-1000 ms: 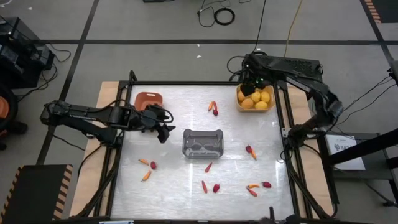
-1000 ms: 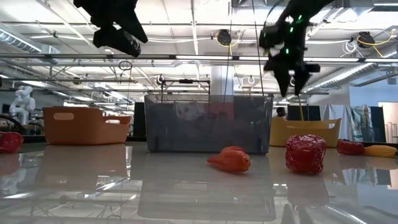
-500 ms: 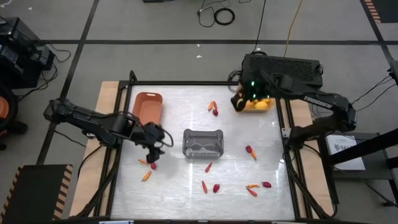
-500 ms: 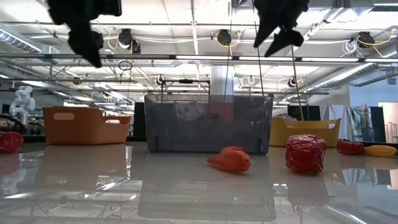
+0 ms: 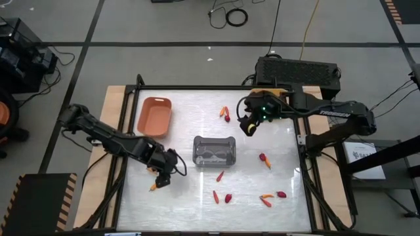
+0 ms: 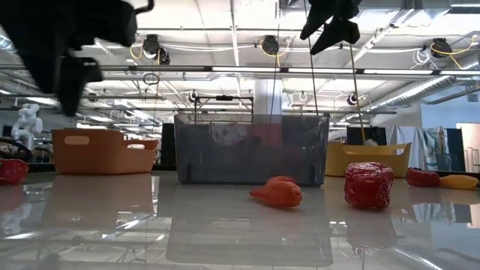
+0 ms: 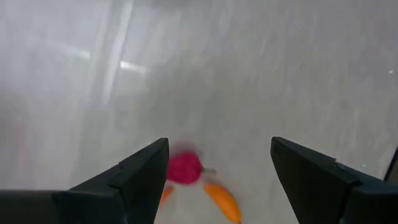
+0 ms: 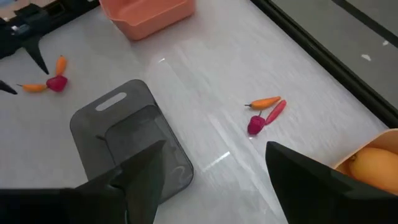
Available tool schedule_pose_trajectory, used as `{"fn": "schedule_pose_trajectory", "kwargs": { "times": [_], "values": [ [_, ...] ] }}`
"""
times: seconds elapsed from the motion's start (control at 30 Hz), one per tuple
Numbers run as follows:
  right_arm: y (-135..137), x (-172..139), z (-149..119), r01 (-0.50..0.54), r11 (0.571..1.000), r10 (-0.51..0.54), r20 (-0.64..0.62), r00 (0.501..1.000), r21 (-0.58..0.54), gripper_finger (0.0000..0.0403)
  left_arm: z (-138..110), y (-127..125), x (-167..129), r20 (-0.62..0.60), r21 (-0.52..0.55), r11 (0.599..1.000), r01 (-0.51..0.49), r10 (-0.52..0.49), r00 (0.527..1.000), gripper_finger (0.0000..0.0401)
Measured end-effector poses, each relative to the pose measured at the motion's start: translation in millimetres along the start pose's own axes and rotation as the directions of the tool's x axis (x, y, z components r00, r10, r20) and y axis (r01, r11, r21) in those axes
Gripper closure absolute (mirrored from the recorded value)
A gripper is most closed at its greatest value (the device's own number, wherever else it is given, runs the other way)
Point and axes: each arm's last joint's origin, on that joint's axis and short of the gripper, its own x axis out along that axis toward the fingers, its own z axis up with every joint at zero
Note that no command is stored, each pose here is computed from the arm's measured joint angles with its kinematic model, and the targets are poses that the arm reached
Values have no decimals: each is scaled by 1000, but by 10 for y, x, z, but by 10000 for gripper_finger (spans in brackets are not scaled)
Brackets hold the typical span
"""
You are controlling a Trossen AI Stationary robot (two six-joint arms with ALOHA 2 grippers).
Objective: Sort produce into baskets
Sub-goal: Put the yellow chili into the orange bin
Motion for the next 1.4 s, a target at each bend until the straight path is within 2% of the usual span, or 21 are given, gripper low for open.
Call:
{"fn": "schedule_pose_trajectory", "kwargs": {
  "times": [0.1, 0.3, 0.5, 0.63, 0.8, 1.27, 1.4],
  "values": [
    [15, -2, -7, -3, 1000, 3, -1, 1000, -5, 140, -51, -42, 29, -47, -97, 995, 9, -14, 999, 114],
    [25, -5, -11, -7, 999, 7, -1, 1000, -32, 140, -242, -237, 91, -109, -130, 991, 17, -32, 994, 114],
    [41, -5, 29, -23, 998, 25, 39, 999, -64, 140, -374, -326, 261, -187, -194, 978, -80, 43, 981, 114],
    [57, -8, 63, -35, 995, 42, 73, 996, -93, 140, -410, -316, 355, -243, -263, 951, -162, 97, 965, 114],
    [70, -10, 89, -41, 990, 55, 100, 993, -133, 140, -418, -322, 431, -294, -318, 928, -193, 97, 951, 114],
    [64, -9, 93, -39, 989, 53, 101, 993, -140, 140, -446, -330, 706, -374, -346, 890, -297, 159, 914, 114],
    [64, -9, 92, -38, 989, 53, 100, 994, -140, 140, -438, -343, 752, -371, -347, 892, -290, 153, 916, 130]
  ]
}}
